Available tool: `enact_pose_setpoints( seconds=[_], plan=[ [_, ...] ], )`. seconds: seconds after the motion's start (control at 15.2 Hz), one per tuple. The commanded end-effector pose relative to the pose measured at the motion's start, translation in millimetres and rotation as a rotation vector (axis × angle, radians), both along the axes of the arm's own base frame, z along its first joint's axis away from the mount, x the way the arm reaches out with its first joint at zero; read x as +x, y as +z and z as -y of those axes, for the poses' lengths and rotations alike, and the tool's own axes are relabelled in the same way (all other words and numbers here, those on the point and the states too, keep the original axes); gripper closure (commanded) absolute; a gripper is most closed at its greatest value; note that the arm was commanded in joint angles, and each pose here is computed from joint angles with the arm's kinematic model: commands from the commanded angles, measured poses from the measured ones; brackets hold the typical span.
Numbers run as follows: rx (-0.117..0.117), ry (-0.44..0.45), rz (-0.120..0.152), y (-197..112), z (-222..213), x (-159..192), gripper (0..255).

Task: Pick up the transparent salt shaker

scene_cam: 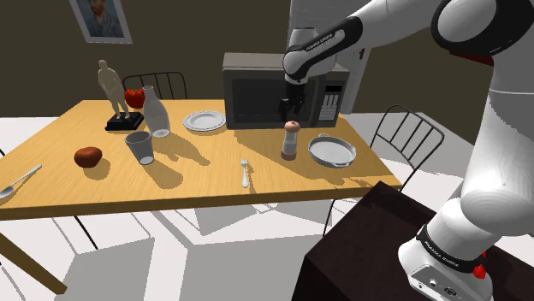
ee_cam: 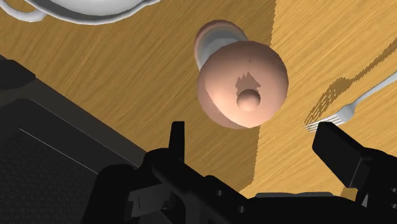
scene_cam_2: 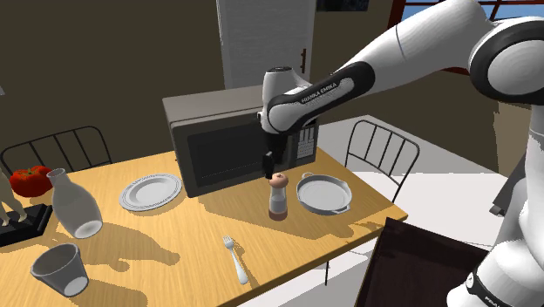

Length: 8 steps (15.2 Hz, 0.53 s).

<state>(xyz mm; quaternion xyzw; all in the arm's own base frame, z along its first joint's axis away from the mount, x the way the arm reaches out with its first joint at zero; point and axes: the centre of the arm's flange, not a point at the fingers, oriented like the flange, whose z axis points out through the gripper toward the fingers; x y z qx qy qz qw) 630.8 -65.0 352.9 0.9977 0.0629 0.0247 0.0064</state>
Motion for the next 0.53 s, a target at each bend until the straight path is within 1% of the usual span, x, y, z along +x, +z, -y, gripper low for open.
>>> enact_pose_setpoints(
  seconds=[0.0, 0.33, 0.46],
  plan=[
    [0.001, 0.000, 0.001, -11.2, 0.2, 2.1, 0],
    [0.001, 0.000, 0.001, -40.6, 0.2, 2.1, 0],
    [0.001, 0.000, 0.001, -40.6, 0.2, 2.1, 0]
  ],
)
